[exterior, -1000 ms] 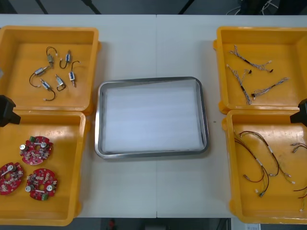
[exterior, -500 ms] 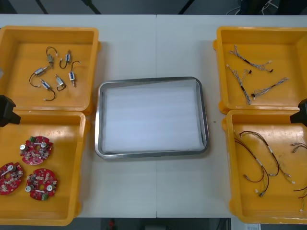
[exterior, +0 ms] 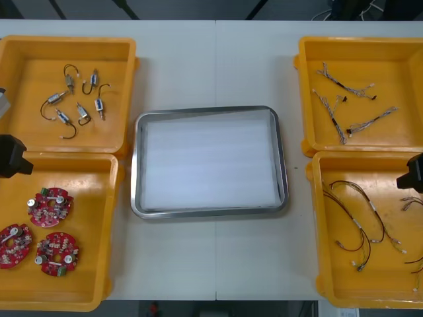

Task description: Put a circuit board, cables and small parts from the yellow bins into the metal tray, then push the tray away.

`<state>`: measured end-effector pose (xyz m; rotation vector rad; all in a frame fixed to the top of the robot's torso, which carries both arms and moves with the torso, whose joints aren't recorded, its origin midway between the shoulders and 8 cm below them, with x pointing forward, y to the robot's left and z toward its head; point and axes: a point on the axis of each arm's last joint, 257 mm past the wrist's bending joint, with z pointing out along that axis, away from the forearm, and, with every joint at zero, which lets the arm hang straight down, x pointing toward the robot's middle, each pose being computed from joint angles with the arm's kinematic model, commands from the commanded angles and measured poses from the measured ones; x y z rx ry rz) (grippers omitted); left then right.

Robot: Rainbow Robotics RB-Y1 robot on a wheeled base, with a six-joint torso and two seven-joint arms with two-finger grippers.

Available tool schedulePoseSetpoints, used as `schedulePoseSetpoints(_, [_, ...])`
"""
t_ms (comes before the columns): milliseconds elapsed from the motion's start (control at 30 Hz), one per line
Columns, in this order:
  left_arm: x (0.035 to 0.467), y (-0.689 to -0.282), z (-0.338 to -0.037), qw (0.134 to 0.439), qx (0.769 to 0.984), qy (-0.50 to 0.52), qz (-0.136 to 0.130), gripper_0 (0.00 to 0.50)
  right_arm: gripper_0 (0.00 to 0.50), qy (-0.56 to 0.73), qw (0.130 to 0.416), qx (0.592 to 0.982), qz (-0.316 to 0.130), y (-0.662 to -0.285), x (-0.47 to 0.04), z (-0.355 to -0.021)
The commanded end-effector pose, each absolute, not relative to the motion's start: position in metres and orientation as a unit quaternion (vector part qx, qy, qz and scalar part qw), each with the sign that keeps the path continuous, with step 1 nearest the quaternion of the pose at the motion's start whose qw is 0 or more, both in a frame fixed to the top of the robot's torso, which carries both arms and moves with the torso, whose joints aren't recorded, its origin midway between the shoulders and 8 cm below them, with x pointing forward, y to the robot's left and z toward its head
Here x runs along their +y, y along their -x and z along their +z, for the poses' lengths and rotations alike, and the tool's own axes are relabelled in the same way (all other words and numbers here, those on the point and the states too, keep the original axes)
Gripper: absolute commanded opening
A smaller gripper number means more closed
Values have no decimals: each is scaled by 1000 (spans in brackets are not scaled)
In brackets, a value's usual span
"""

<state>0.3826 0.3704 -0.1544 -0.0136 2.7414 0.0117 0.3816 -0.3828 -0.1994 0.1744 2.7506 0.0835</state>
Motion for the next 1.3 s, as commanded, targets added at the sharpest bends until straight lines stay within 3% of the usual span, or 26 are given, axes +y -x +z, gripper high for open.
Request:
schedulePoseSetpoints(33, [366, -383, -142, 210, 977, 26, 2, 500, 500, -151, 182, 971, 46, -370, -404, -204])
schedulePoseSetpoints(233, [377, -385, -141, 205, 978, 33, 4, 500, 500, -219, 168, 960, 46, -362, -424, -212])
schedulePoseSetpoints(400, [387, -387, -141, 199, 978, 54, -10, 500, 500, -229, 177, 956, 35, -356, -440, -219])
schedulePoseSetpoints(833, [437, -363, -137, 198, 978, 67, 9, 500, 500, -224, 193, 955, 24, -341, -462, -245])
schedulePoseSetpoints(1033, [448, -358, -149, 197, 978, 69, 18, 500, 500, -202, 190, 961, 25, -339, -465, -262])
schedulePoseSetpoints(1300, [453, -355, -176, 210, 974, 80, 2, 500, 500, -179, 185, 966, 27, -339, -480, -284])
